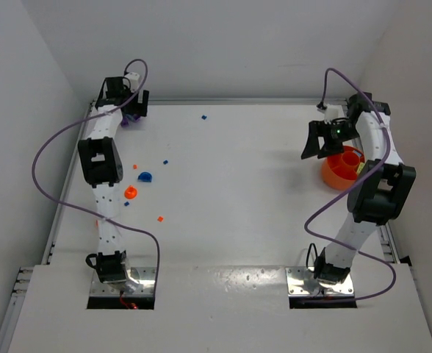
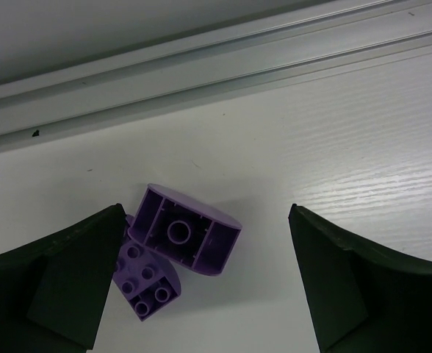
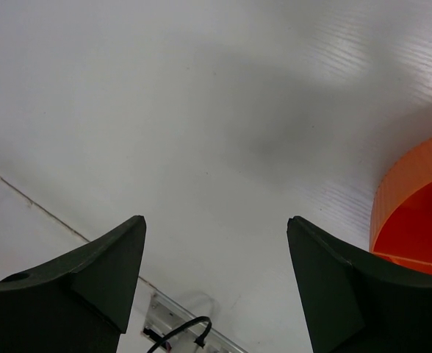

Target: Sort the legos into containers by color

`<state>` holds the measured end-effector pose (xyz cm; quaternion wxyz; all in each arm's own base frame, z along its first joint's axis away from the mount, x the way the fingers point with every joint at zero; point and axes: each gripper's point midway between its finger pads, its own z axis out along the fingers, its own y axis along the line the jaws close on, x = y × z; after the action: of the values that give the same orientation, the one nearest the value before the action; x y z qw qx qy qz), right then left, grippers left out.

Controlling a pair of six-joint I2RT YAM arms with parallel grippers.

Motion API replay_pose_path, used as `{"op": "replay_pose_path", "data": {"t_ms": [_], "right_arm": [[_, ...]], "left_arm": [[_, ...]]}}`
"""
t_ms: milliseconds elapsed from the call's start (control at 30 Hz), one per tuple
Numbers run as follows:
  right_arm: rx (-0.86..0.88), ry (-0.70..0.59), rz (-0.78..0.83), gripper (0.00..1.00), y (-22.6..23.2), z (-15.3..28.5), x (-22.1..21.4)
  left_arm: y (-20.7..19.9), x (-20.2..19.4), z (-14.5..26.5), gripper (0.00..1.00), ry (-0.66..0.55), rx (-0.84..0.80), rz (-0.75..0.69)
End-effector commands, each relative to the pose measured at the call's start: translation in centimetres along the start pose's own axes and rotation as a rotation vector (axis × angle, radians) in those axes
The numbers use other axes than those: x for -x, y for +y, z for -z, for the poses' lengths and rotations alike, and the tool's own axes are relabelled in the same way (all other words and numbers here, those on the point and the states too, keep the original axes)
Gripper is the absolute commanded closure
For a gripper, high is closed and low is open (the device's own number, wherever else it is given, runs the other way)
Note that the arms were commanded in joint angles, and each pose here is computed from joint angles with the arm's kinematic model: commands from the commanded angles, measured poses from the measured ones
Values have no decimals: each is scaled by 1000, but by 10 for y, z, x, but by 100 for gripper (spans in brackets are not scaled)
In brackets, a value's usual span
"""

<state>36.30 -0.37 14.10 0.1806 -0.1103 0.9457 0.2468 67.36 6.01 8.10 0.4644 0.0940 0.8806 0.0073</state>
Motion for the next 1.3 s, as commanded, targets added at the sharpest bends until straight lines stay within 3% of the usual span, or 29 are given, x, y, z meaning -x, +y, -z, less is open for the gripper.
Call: {"op": "replay_pose_path", "data": {"t_ms": [0,300,400,667,900,967,1000,1067,1133,1267], "right_arm": [[-19,-22,16,22,1,7,9],[-26,0,26,24,1,-1,7],[-19,11,28,24,3,-5,6],[0,-15,40,26,6,-3,16],[33,-57,89,27,29,14,20],[54,-43,87,27,35,15,11],[61,-31,109,27,38,13,10],[60,-33,121,27,44,21,7],[64,-24,127,27,45,19,2],[70,-41,136,27,48,21,3]], "left_arm": [[5,25,-5,0,-86,33,-18],[6,3,-26,0,-56,67,-30],[-3,-8,-21,9,-21,25,-25],[-48,-10,24,27,22,-118,-98],[-102,-29,84,40,63,-291,-102],[-114,-17,110,43,29,-325,-130],[-131,-34,119,43,59,-378,-125],[-134,-28,135,37,36,-356,-100],[-123,-17,145,26,21,-277,-68],[-69,13,138,20,9,-85,-11]]}}
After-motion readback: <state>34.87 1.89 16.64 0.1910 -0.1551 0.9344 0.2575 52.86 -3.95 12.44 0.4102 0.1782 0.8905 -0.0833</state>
